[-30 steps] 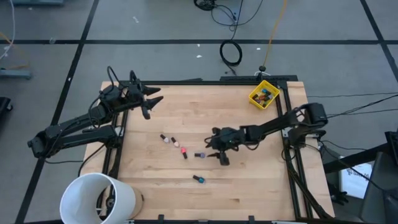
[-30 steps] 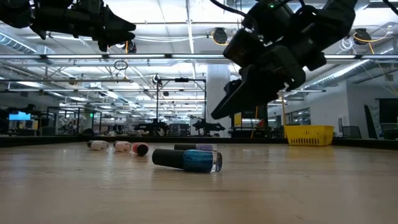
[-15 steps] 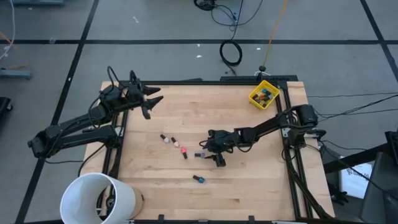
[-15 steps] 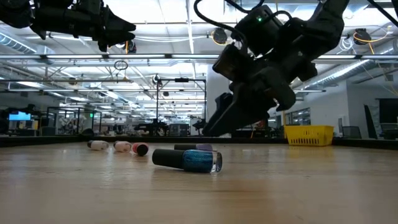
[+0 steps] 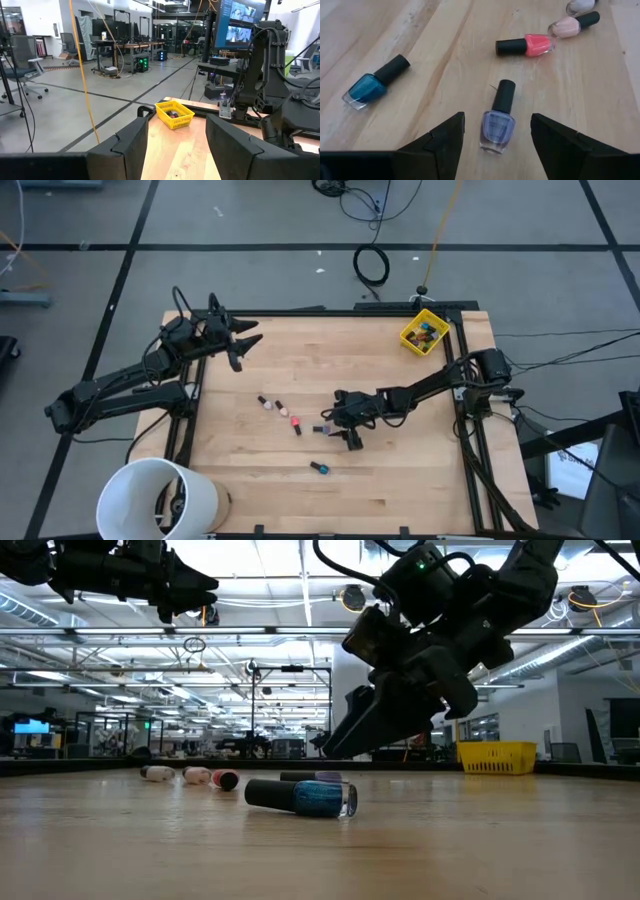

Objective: Pick & Place Nail Polish
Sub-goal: Put the dark blue nail polish bottle into the yellow bin

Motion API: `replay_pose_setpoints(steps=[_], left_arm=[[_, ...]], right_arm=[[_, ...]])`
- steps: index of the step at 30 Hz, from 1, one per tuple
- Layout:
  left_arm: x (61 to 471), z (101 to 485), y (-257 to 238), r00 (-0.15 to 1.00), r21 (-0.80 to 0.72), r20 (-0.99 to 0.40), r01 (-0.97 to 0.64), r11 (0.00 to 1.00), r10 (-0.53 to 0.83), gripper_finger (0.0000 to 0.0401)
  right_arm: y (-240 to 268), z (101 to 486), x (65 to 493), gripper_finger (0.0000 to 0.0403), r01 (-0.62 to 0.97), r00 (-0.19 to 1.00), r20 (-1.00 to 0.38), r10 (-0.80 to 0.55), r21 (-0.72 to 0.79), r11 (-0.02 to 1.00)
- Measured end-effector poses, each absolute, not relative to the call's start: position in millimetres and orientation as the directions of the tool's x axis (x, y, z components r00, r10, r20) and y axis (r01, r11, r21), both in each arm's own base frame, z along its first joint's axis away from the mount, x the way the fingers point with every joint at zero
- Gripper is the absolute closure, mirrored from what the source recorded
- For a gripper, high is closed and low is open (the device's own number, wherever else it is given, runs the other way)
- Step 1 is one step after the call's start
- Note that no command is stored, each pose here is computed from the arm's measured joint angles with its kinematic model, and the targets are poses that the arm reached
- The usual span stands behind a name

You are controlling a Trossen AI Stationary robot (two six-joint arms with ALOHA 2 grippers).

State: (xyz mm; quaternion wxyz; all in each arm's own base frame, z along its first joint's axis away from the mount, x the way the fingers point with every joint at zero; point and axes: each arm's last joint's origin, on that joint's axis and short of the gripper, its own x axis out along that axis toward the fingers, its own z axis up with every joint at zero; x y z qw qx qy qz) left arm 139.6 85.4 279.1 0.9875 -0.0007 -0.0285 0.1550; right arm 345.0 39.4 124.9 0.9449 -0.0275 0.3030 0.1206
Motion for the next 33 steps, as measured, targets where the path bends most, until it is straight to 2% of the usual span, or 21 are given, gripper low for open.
replay_pose_setpoints(steps=[10, 14, 21, 25, 30, 33], left_arm=[[139.6, 279.1, 85.4, 0.95, -0.01, 0.056, -0.306, 0.952, 0.306, 0.0203], [139.6, 279.1, 85.4, 0.95, -0.01, 0.056, -0.306, 0.952, 0.306, 0.0203], [139.6, 279.1, 85.4, 0.95, -0.01, 0.056, -0.306, 0.952, 0.306, 0.0203], [139.6, 279.1, 85.4, 0.95, -0.01, 0.056, -0.306, 0.952, 0.306, 0.0203], [139.6, 279.4, 85.4, 0.95, -0.022, 0.06, -0.305, 0.952, 0.306, 0.0203], [139.8, 281.8, 84.3, 0.956, -0.179, 0.084, -0.263, 0.948, 0.281, 0.0203]], right_arm=[[37.1, 134.5, 338.9, 0.0193, -0.272, 0.768, -0.607, 0.203, -0.022, 0.962], [29.7, 169.6, 319.9, 0.0211, -0.267, 0.751, -0.633, 0.189, -0.03, 0.963], [22.8, 230.7, 260.6, 0.0265, -0.189, 0.743, -0.644, 0.184, 0.062, 0.98], [22.1, 238.2, 224.7, 0.029, -0.209, 0.794, -0.575, 0.196, 0.044, 0.977], [19.3, 241.1, 192.6, 0.0309, -0.215, 0.91, -0.36, 0.204, 0.01, 0.977], [18.1, 241.4, 177.4, 0.0316, -0.214, 0.946, -0.251, 0.207, 0.0, 0.977]])
